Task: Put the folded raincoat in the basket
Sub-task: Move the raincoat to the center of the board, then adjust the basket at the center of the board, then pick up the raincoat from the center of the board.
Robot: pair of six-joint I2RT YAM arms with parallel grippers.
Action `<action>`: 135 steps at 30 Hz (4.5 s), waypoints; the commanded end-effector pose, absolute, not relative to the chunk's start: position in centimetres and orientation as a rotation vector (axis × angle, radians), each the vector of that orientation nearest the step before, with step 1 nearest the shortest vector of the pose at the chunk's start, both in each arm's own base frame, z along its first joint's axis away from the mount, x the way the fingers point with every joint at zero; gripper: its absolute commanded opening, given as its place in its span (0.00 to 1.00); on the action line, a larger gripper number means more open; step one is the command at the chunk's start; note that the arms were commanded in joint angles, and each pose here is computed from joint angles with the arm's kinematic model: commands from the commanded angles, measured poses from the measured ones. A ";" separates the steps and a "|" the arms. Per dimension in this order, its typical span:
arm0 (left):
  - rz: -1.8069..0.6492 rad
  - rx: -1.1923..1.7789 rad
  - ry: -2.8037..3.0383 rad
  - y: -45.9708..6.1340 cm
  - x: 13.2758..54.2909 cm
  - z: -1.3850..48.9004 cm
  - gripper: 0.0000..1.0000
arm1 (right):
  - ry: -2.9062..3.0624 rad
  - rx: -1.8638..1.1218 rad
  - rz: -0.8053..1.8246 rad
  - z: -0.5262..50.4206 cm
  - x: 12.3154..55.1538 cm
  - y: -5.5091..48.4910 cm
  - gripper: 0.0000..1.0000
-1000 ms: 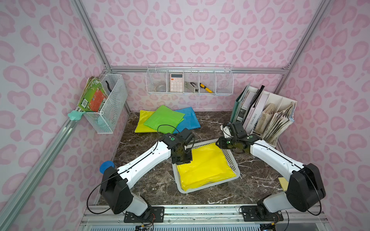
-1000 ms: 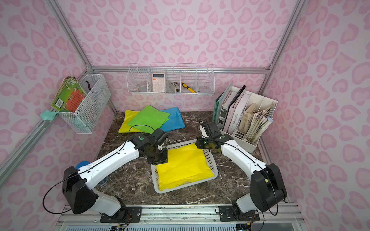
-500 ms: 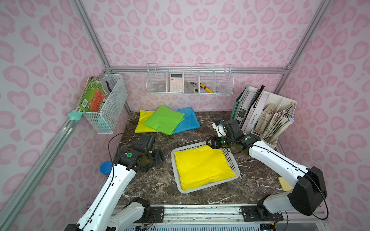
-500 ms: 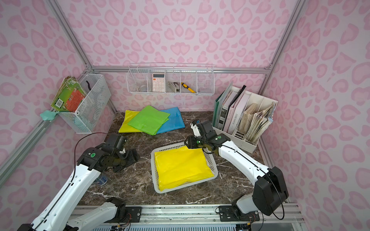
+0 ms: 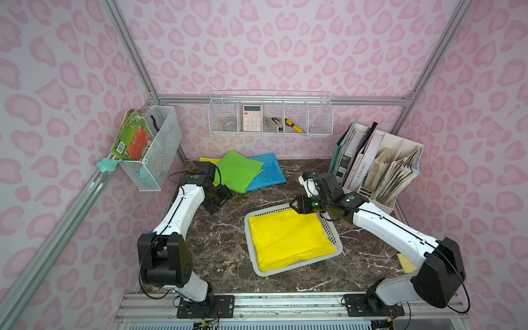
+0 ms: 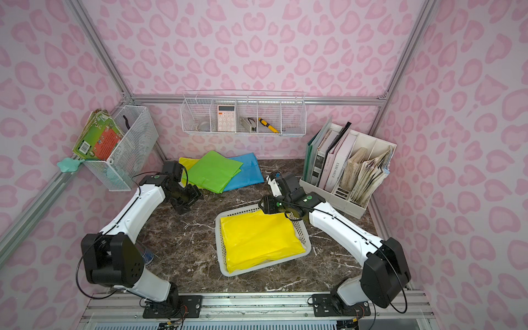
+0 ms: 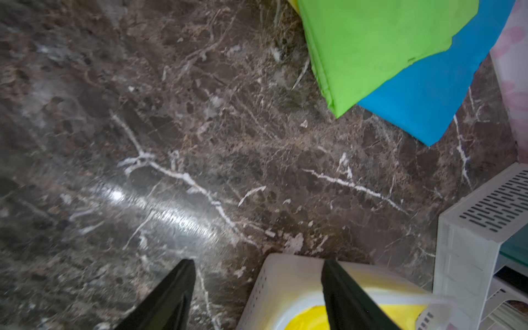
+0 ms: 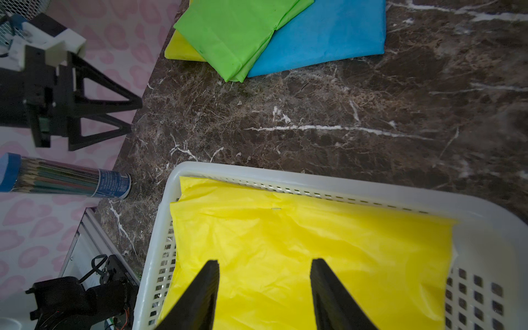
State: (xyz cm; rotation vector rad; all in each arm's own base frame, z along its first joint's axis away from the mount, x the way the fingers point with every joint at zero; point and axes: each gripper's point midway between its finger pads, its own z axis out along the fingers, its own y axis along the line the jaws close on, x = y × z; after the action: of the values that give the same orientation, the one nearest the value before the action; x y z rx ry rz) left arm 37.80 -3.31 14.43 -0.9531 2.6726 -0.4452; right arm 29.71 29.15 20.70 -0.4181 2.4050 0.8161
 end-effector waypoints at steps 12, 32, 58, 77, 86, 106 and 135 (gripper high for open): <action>-0.770 -1.032 2.600 -3.4 48.3 8.4 0.70 | 2.435 -0.385 0.829 18.5 27.7 27.9 0.55; -0.870 -1.022 2.591 -4.1 51.2 5.4 0.07 | 2.484 -0.434 0.770 17.9 27.3 27.3 0.55; -0.771 -0.934 2.781 -6.0 34.7 15.1 0.37 | 2.474 -0.493 0.876 18.5 26.6 29.8 0.54; -0.422 -0.898 3.066 -9.2 29.2 10.2 0.00 | 2.452 -0.433 0.829 20.5 26.5 27.9 0.54; -0.472 -0.702 3.085 -15.4 29.6 10.4 0.00 | 2.389 -0.332 0.789 21.7 28.0 25.2 0.54; -0.420 -0.624 3.061 -14.5 31.6 10.3 0.18 | 2.326 -0.362 0.887 23.4 30.3 26.2 0.55; -0.268 -0.935 3.110 -8.5 20.6 4.4 0.15 | 2.724 -0.859 0.590 5.5 35.8 47.3 0.27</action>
State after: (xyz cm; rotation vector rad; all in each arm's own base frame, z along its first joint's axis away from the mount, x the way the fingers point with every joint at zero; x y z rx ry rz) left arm 20.54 -9.12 4.76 -0.9101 3.1190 -0.2929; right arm 36.66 48.33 6.92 -0.8329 2.6710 0.6746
